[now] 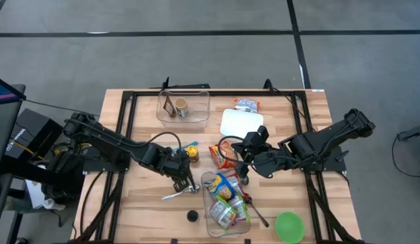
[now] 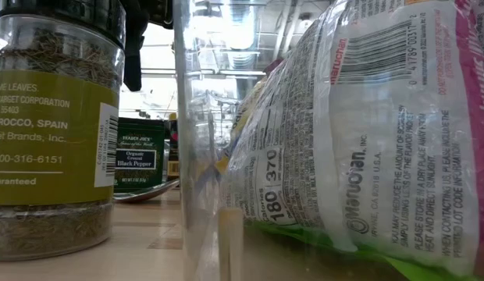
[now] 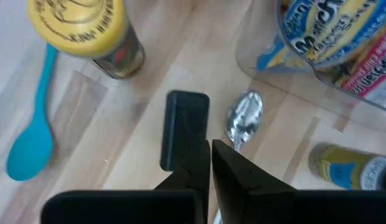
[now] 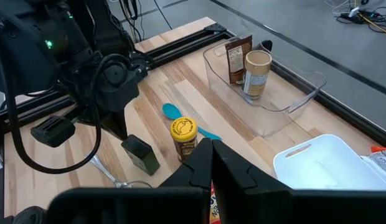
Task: Pick & Place Food Item
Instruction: Put the green seasoning bottle into the top transparent bin
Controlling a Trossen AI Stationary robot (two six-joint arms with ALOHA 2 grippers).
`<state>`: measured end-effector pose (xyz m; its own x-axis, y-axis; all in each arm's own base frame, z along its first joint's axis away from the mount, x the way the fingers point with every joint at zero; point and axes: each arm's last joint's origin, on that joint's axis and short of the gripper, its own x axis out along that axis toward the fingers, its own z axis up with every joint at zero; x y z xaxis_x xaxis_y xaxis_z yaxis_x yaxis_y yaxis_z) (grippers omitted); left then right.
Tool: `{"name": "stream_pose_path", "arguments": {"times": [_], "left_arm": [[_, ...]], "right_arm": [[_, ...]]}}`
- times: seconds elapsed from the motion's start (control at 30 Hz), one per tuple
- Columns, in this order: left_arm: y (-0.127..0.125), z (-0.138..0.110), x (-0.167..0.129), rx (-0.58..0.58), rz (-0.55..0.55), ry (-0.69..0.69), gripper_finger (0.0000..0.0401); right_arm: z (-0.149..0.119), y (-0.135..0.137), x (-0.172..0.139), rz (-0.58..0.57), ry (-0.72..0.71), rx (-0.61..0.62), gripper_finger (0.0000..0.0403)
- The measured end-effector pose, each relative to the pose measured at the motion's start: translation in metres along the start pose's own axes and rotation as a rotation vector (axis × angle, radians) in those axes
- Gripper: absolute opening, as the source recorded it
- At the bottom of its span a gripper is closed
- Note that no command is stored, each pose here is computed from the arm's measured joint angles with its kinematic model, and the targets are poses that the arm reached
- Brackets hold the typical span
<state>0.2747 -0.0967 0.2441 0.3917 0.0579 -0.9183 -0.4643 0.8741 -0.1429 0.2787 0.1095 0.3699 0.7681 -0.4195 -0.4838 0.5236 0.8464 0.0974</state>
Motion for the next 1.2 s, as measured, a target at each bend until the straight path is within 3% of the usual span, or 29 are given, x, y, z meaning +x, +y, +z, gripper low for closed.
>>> {"name": "stream_pose_path", "arguments": {"times": [0.27, 0.47, 0.6, 0.9, 1.2], "left_arm": [[0.0, -0.001, 0.0, 0.023, -0.051, 0.056, 0.0091], [0.004, 0.003, 0.001, 0.033, -0.009, 0.019, 0.0181], [0.007, 0.006, 0.002, 0.023, 0.01, 0.003, 0.0219], [0.008, 0.007, 0.002, 0.026, 0.03, -0.019, 0.0231], [0.017, -0.006, 0.024, 0.03, 0.059, -0.023, 0.0227]], "right_arm": [[0.0, 0.0, 0.0, 0.002, -0.002, 0.002, 0.0001], [0.0, 0.0, 0.0, 0.002, -0.002, 0.002, 0.0001], [0.0, 0.0, 0.0, 0.002, -0.002, 0.003, 0.0001], [0.0, 0.0, 0.0, 0.002, -0.002, 0.002, 0.0001], [0.001, 0.0, 0.0, 0.004, -0.003, 0.013, 0.0001]]}}
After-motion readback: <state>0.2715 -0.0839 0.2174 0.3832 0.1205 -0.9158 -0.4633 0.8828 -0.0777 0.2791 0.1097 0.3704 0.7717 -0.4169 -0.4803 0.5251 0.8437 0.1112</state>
